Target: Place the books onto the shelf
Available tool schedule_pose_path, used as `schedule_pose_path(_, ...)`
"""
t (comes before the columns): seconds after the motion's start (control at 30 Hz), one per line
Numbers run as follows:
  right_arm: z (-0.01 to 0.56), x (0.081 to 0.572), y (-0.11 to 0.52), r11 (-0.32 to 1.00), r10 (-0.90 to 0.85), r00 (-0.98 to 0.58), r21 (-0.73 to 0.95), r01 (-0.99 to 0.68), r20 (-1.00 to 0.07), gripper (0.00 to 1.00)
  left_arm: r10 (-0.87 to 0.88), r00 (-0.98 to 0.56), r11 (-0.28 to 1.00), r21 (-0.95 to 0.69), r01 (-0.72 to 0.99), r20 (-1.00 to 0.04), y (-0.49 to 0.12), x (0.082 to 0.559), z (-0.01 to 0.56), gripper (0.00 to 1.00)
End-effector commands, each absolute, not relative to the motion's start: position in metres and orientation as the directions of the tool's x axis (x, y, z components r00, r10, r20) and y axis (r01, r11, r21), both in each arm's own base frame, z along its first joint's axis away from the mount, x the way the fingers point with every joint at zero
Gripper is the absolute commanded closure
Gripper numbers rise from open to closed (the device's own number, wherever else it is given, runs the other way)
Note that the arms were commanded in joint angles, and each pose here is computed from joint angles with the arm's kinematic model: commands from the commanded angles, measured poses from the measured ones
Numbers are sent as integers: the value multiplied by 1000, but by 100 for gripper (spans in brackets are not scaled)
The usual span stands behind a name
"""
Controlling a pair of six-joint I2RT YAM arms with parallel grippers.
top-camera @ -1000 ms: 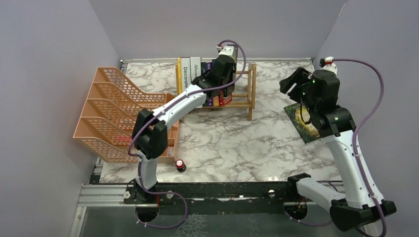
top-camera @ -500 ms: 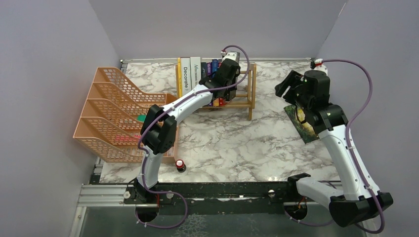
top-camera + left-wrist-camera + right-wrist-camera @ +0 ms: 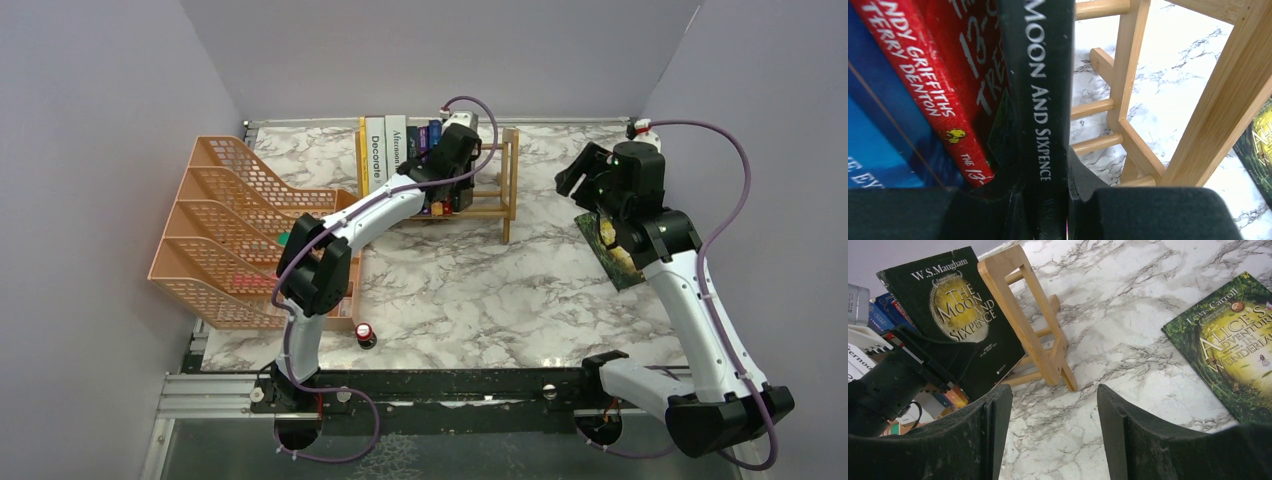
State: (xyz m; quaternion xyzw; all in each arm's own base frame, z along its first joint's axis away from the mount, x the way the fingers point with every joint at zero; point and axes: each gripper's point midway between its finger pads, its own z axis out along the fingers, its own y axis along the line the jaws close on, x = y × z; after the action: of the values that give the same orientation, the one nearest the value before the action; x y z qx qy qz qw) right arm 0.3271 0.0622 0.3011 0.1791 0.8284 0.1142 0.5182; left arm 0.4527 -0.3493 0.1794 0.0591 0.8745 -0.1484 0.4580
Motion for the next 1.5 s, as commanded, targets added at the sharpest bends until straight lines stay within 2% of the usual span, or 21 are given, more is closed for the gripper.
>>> schedule_pose_path(0.0,303,330,61,904,428,-381,384,190,-820,33,-120,-488,933,-267,243,-865,-341,452,241,69)
schedule_pose_path(0.13,302,330,61,905,426,-385,382,190,-819,33,-125,-448,927,-265,264,-885,-338,450,268,60)
schedule_pose_path(0.3,286,338,61,936,351,-421,310,165,-836,32,-63,-363,897,-212,387,-930,-332,437,324,47)
schedule_pose_path(0.43,260,348,53,943,324,-457,246,223,-829,32,-57,-309,889,-189,417,-949,-309,416,357,27)
schedule_pose_path(0.53,245,360,43,938,314,-467,193,289,-827,32,-90,-319,900,-214,380,-944,-284,402,360,21)
schedule_pose_path(0.77,202,377,1,881,307,-512,37,471,-802,30,-61,-388,874,-237,424,-920,-259,352,324,16)
schedule_pose_path(0.9,180,386,-32,848,385,-525,66,526,-759,26,-49,-423,866,-250,434,-905,-248,329,302,13)
schedule_pose_path(0.93,175,390,-41,837,404,-524,73,542,-750,23,-47,-439,855,-263,447,-897,-250,323,295,13)
schedule_pose_path(1.0,167,396,-64,813,414,-523,44,581,-745,9,-48,-478,819,-309,483,-877,-256,309,282,13)
schedule_pose_path(1.1,158,411,-93,790,393,-519,-10,613,-759,1,-46,-537,759,-379,530,-843,-266,289,264,14)
schedule_pose_path(1.23,145,441,-124,798,398,-494,26,603,-773,0,-53,-576,719,-431,545,-816,-268,271,249,14)
schedule_pose_path(1.47,101,484,-160,797,377,-595,-78,599,-710,0,-39,-571,738,-409,537,-820,-259,267,238,13)
